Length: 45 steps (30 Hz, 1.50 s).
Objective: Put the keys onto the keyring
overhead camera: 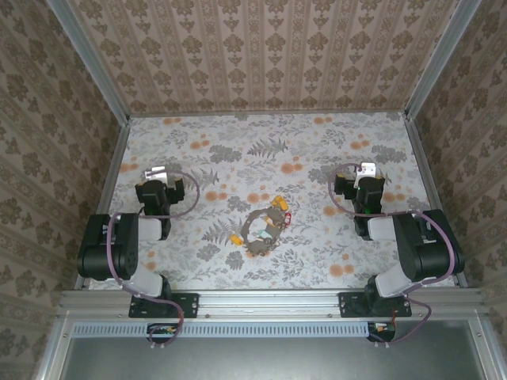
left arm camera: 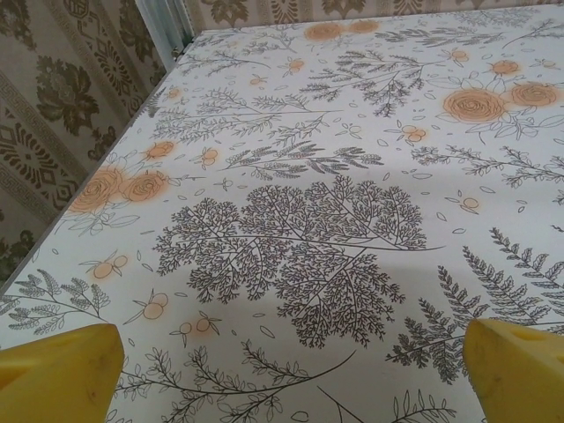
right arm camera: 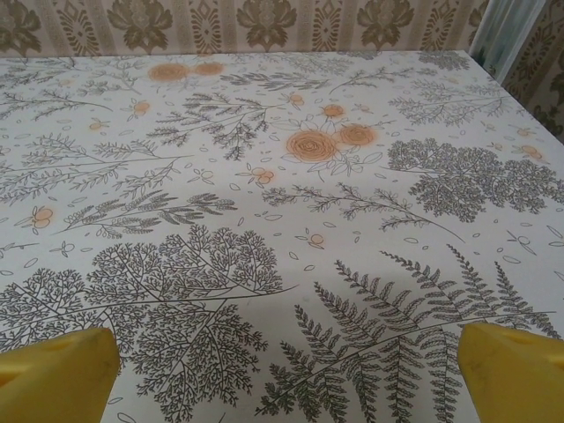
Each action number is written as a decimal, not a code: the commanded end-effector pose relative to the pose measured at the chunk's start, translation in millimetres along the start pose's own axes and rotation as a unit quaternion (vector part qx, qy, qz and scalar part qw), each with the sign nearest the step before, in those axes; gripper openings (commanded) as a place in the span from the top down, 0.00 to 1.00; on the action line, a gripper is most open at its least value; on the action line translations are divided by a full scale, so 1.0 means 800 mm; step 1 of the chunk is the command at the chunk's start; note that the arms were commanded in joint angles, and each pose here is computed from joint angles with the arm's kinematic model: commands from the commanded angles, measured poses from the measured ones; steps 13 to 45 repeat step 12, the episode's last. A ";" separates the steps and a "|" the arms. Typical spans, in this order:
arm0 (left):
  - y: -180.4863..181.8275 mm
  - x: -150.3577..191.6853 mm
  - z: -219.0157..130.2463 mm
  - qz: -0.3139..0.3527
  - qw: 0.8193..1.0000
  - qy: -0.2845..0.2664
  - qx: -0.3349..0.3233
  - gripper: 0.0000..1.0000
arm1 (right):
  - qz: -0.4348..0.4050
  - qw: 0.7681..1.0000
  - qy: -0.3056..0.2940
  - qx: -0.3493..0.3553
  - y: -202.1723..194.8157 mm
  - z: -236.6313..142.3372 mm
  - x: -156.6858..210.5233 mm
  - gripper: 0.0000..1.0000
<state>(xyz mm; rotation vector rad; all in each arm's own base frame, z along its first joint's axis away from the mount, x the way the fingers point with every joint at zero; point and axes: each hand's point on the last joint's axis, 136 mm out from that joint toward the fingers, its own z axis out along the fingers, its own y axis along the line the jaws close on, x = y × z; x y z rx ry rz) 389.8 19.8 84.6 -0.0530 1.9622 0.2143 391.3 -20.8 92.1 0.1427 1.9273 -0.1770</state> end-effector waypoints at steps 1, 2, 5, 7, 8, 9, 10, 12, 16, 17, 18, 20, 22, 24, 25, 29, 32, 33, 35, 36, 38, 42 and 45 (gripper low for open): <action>-0.001 -0.014 0.000 -0.002 1.000 -0.021 0.005 0.00 | 0.013 1.000 -0.016 -0.009 0.003 0.001 -0.011 0.00; -0.001 -0.014 0.000 -0.002 1.000 -0.021 0.005 0.00 | 0.013 1.000 -0.015 -0.010 0.004 0.002 -0.011 0.00; -0.001 -0.014 0.000 -0.002 1.000 -0.021 0.005 0.00 | 0.012 1.000 -0.012 -0.011 0.005 0.003 -0.010 0.00; -0.001 -0.014 0.000 -0.001 1.000 -0.021 0.005 0.00 | 0.013 1.000 -0.012 -0.011 0.004 0.003 -0.011 0.00; -0.002 -0.014 0.000 -0.001 1.000 -0.021 0.005 0.00 | 0.013 1.000 -0.012 -0.012 0.005 0.003 -0.010 0.00; -0.002 -0.014 0.000 -0.001 1.000 -0.021 0.005 0.00 | 0.014 1.000 -0.012 -0.012 0.004 0.003 -0.010 0.00; -0.001 -0.014 0.000 -0.001 1.000 -0.020 0.005 0.00 | 0.013 1.000 -0.011 -0.012 0.004 0.003 -0.010 0.00; -0.001 -0.015 -0.001 -0.002 1.000 -0.022 0.005 0.00 | 0.013 1.000 -0.014 -0.012 0.004 0.002 -0.010 0.00; -0.001 -0.015 -0.001 -0.002 1.000 -0.022 0.005 0.00 | 0.013 1.000 -0.014 -0.012 0.004 0.002 -0.010 0.00; -0.001 -0.015 -0.001 -0.002 1.000 -0.022 0.005 0.00 | 0.013 1.000 -0.014 -0.012 0.004 0.002 -0.010 0.00; -0.001 -0.015 -0.001 -0.002 1.000 -0.022 0.005 0.00 | 0.013 1.000 -0.014 -0.012 0.004 0.002 -0.010 0.00; -0.001 -0.015 -0.001 -0.002 1.000 -0.022 0.005 0.00 | 0.013 1.000 -0.014 -0.012 0.004 0.002 -0.010 0.00; -0.001 -0.015 -0.001 -0.002 1.000 -0.022 0.005 0.00 | 0.013 1.000 -0.014 -0.012 0.004 0.002 -0.010 0.00; -0.001 -0.015 -0.001 -0.002 1.000 -0.022 0.005 0.00 | 0.013 1.000 -0.014 -0.012 0.004 0.002 -0.010 0.00; -0.001 -0.015 -0.001 -0.002 1.000 -0.022 0.005 0.00 | 0.013 1.000 -0.014 -0.012 0.004 0.002 -0.010 0.00; -0.001 -0.015 -0.001 -0.002 1.000 -0.022 0.005 0.00 | 0.013 1.000 -0.014 -0.012 0.004 0.002 -0.010 0.00; -0.001 -0.015 -0.001 -0.002 1.000 -0.022 0.005 0.00 | 0.013 1.000 -0.014 -0.012 0.004 0.002 -0.010 0.00; -0.001 -0.015 -0.001 -0.002 1.000 -0.022 0.005 0.00 | 0.013 1.000 -0.014 -0.012 0.004 0.002 -0.010 0.00; -0.001 -0.015 -0.001 -0.002 1.000 -0.022 0.005 0.00 | 0.013 1.000 -0.014 -0.012 0.004 0.002 -0.010 0.00; -0.001 -0.015 -0.001 -0.002 1.000 -0.022 0.005 0.00 | 0.013 1.000 -0.014 -0.012 0.004 0.002 -0.010 0.00; -0.001 -0.015 -0.001 -0.002 1.000 -0.022 0.005 0.00 | 0.013 1.000 -0.014 -0.012 0.004 0.002 -0.010 0.00; -0.001 -0.015 -0.001 -0.002 1.000 -0.022 0.005 0.00 | 0.013 1.000 -0.014 -0.012 0.004 0.002 -0.010 0.00; -0.001 -0.015 -0.001 -0.002 1.000 -0.022 0.005 0.00 | 0.013 1.000 -0.014 -0.012 0.004 0.002 -0.010 0.00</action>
